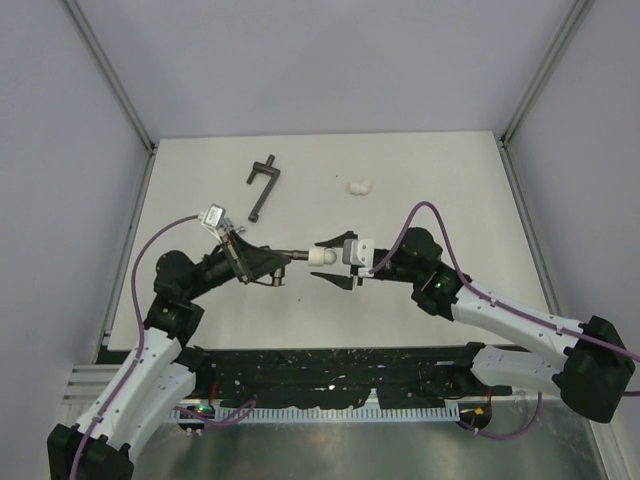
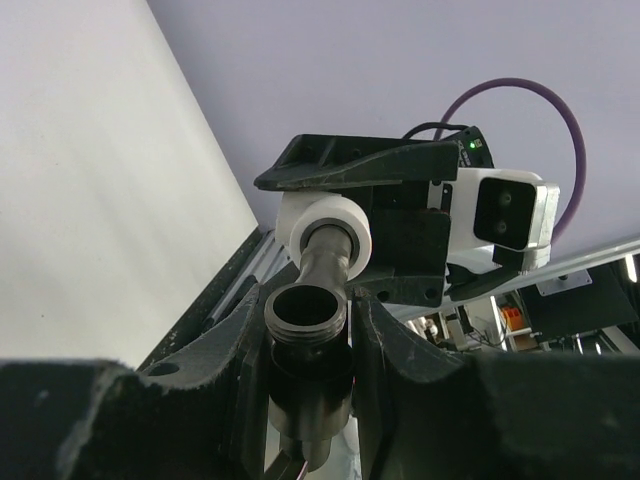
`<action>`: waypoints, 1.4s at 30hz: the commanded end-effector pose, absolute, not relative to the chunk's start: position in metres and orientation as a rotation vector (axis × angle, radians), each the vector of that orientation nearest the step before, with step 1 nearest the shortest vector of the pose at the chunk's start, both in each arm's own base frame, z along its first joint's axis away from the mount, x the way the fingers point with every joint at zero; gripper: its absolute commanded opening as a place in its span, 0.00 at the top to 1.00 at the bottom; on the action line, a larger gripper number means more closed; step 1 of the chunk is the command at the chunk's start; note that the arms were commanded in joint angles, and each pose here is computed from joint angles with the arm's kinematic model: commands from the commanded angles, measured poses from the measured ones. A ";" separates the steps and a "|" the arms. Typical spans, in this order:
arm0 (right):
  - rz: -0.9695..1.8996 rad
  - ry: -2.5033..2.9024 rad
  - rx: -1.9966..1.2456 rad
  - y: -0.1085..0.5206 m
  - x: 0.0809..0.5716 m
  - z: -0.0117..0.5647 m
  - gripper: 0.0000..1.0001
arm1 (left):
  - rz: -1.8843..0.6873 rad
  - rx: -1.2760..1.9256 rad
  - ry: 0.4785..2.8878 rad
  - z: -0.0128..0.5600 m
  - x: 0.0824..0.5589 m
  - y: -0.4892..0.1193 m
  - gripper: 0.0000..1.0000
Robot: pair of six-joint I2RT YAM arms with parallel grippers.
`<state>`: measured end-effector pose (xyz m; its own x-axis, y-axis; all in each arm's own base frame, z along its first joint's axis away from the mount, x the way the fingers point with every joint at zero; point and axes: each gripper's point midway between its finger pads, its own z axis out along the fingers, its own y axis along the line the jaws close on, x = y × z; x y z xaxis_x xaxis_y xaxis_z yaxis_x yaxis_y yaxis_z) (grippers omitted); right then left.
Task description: Install the water faucets
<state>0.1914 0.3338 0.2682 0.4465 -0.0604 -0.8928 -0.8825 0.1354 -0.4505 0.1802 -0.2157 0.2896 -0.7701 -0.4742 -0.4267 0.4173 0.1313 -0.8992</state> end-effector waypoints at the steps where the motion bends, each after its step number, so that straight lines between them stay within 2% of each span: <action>1: 0.832 0.888 -1.253 0.341 0.182 0.303 0.41 | -1.735 0.100 1.572 0.340 0.167 -0.215 1.00; 6: 1.007 0.895 -1.203 0.346 0.166 0.318 0.62 | -1.635 0.199 1.522 0.342 0.169 -0.213 1.00; 10: 1.170 0.985 -1.069 0.348 0.163 0.332 0.94 | -1.402 0.408 1.363 0.349 0.169 -0.207 1.00; 18: 1.638 1.342 -0.684 0.360 0.166 0.348 0.95 | -0.751 0.815 0.882 0.359 0.156 -0.184 1.00; 22: 1.843 1.441 -0.545 0.368 0.165 0.348 0.95 | -0.620 0.925 0.773 0.350 0.151 -0.183 1.00; 25: 1.909 1.491 -0.530 0.374 0.165 0.341 0.95 | -0.627 0.908 0.790 0.346 0.153 -0.183 1.00; 30: 1.795 1.437 -0.556 0.368 0.176 0.336 0.93 | -0.698 0.700 0.904 0.350 0.164 -0.169 1.00; 40: 1.747 1.408 -0.641 0.365 0.177 0.334 0.95 | -0.775 0.686 0.949 0.349 0.160 -0.173 1.00; 42: 1.733 1.389 -0.657 0.363 0.178 0.335 0.95 | -0.787 0.647 0.993 0.350 0.166 -0.172 0.95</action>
